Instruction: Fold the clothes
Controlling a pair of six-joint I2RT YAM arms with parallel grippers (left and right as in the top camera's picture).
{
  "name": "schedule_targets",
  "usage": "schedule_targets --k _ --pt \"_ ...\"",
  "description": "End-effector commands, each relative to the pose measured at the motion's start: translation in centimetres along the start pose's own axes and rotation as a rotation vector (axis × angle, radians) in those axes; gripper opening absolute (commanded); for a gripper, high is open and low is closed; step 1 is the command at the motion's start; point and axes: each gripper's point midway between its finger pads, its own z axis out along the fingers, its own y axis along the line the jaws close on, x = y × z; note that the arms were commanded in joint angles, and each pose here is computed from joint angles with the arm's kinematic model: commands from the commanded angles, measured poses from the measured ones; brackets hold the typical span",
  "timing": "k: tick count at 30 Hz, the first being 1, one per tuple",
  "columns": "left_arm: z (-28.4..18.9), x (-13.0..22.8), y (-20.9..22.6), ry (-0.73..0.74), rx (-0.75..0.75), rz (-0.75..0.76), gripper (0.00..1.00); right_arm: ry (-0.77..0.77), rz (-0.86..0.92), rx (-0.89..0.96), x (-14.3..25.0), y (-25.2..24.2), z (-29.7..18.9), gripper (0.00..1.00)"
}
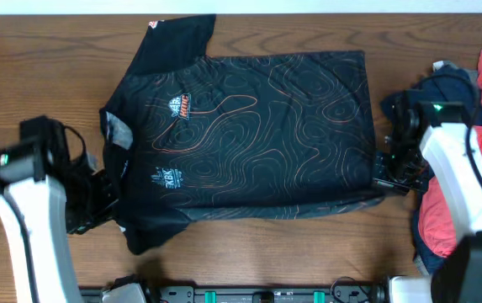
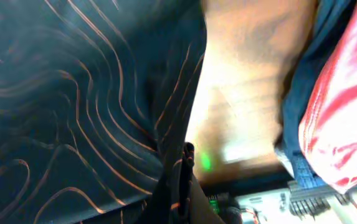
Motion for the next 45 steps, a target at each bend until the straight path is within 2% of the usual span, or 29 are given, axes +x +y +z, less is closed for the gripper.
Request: schedule_targets --k 1,6,13,18,26,31,32,33,35,36,38,45 --pt "-0.8 -1.1 0.3 -0.114 -0.008 -0.025 0.06 -0.095 0.034 -0.032 -1.4 0.2 -1.0 0.01" --pt "-0.7 -4.3 -0.6 -0.201 0.026 -0.025 0.06 -0.259 0.03 -0.084 -5.7 1.5 -1.5 0.01" --pt "1.5 -11.5 -2.3 -0.282 0.081 -0.058 0.06 -0.445 0.026 -0.143 -11.1 3.1 -2.3 0.01" --pt "4.0 -15.5 -5.5 -0.276 0.239 -0.023 0.07 -0.506 0.021 -0.162 -13.8 4.0 -1.8 0.01" --pt "7.8 -19.9 -5.9 -0.295 0.249 -0.021 0.06 -0.549 0.009 -0.175 -17.3 5.0 0.3 0.02" --pt "9.0 -21.5 -6.1 -0.317 0.259 -0.014 0.08 -0.57 -0.009 -0.233 -19.2 6.5 1.7 0.1" --pt "8.9 -21.8 -6.2 -0.328 0.266 -0.01 0.16 -0.577 -0.016 -0.258 -19.6 7.0 1.8 0.16" --pt "8.7 -22.2 -6.5 -0.343 0.279 -0.002 0.33 -0.586 -0.027 -0.29 -20.1 7.6 1.9 0.33" --pt "8.0 -22.6 -7.2 -0.362 0.319 0.012 0.69 -0.593 -0.037 -0.32 -20.6 8.3 2.1 0.51" --pt "7.4 -22.4 -7.3 -0.367 0.323 0.014 0.81 -0.585 -0.029 -0.3 -20.4 7.9 2.4 0.63" --pt "7.2 -21.8 -6.9 -0.359 0.3 0.021 0.83 -0.561 -0.019 -0.27 -19.9 7.3 2.8 0.63" --pt "9.9 -17.7 -1.8 -0.203 0.034 -0.061 0.83 -0.339 0.017 -0.086 -15.0 3.8 6.1 0.64"
